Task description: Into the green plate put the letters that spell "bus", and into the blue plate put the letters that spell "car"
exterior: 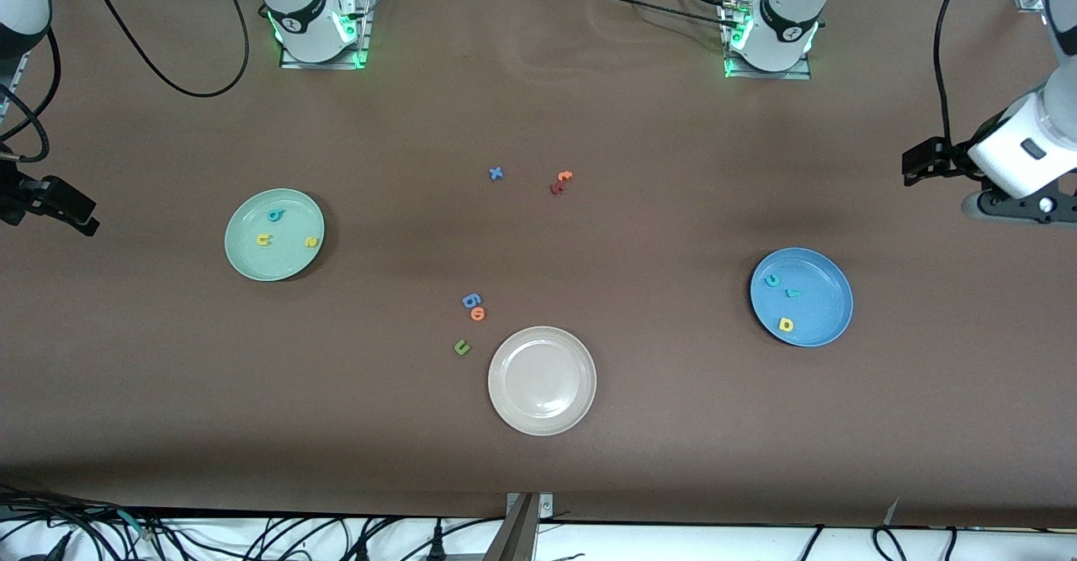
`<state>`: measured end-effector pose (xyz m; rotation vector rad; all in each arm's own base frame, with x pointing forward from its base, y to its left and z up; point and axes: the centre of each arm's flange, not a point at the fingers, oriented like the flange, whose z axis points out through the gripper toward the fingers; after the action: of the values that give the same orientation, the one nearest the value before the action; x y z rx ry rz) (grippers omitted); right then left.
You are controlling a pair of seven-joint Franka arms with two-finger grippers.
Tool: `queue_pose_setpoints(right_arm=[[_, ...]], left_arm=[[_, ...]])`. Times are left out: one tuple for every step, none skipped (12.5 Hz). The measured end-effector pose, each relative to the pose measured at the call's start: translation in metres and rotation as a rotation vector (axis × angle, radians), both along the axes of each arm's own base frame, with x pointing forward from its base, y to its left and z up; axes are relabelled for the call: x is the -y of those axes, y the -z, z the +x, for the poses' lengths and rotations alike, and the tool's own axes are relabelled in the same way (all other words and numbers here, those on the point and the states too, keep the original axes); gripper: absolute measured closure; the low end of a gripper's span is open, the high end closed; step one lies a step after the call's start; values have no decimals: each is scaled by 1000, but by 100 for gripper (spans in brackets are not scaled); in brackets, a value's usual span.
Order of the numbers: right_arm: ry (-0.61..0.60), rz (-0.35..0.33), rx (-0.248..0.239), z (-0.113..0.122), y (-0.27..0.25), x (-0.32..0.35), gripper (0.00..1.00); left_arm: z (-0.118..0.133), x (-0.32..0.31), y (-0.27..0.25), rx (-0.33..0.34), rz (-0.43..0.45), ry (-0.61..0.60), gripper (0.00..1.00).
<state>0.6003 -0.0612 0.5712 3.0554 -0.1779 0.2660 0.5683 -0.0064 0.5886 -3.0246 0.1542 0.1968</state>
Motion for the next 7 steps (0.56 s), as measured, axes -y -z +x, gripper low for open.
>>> queue_pose_setpoints(right_arm=[[1, 12, 6, 1, 0, -1, 0], [5, 34, 7, 1, 0, -3, 0], [8, 49, 7, 1, 1, -4, 0], [10, 55, 3, 2, 4, -5, 0], [11, 58, -1, 3, 6, -5, 0], [11, 60, -2, 4, 7, -5, 0], [12, 61, -2, 3, 7, -5, 0]], left_arm=[[-4, -4, -8, 13, -1, -9, 0], [-7, -7, -12, 19, -10, -20, 0], [-7, -9, -12, 21, -21, -36, 0], [-7, -8, -12, 21, -35, -58, 0], [-8, -7, -11, 21, -57, -88, 0], [-8, -9, -11, 21, -81, -111, 0], [-8, -13, -11, 22, -88, -125, 0]])
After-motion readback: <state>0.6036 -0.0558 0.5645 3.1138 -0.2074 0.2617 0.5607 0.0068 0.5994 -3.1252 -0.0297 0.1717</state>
